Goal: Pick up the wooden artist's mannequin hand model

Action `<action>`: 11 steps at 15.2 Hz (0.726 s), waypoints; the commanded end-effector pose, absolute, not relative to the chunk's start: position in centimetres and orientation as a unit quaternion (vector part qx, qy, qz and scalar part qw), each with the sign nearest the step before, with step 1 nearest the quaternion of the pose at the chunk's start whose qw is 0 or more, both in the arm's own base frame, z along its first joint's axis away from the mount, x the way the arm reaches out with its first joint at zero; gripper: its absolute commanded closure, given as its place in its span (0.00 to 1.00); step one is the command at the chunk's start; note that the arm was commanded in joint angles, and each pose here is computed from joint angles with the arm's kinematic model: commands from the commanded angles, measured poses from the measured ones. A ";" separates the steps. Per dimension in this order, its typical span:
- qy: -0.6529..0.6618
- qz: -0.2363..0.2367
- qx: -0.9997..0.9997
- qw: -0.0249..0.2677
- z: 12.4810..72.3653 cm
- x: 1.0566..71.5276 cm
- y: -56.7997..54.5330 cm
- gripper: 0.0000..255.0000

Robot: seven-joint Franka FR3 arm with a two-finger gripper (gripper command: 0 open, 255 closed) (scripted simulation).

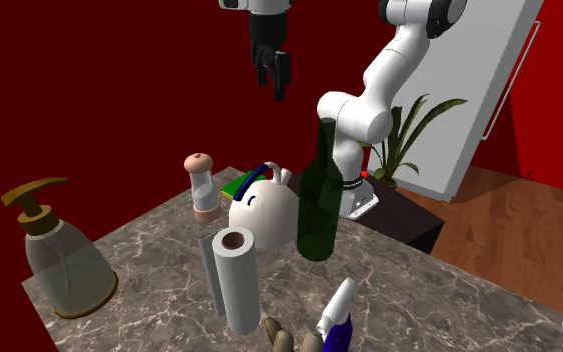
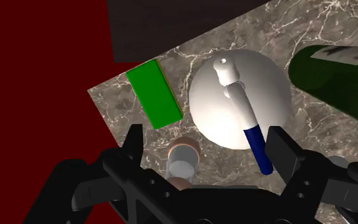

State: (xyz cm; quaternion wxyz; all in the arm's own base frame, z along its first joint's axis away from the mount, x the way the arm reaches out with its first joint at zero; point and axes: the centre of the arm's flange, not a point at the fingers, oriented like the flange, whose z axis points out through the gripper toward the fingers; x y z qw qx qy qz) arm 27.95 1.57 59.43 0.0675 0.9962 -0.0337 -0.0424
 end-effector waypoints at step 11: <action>-0.185 -0.021 0.981 0.050 56.8 28.4 13.8 0.00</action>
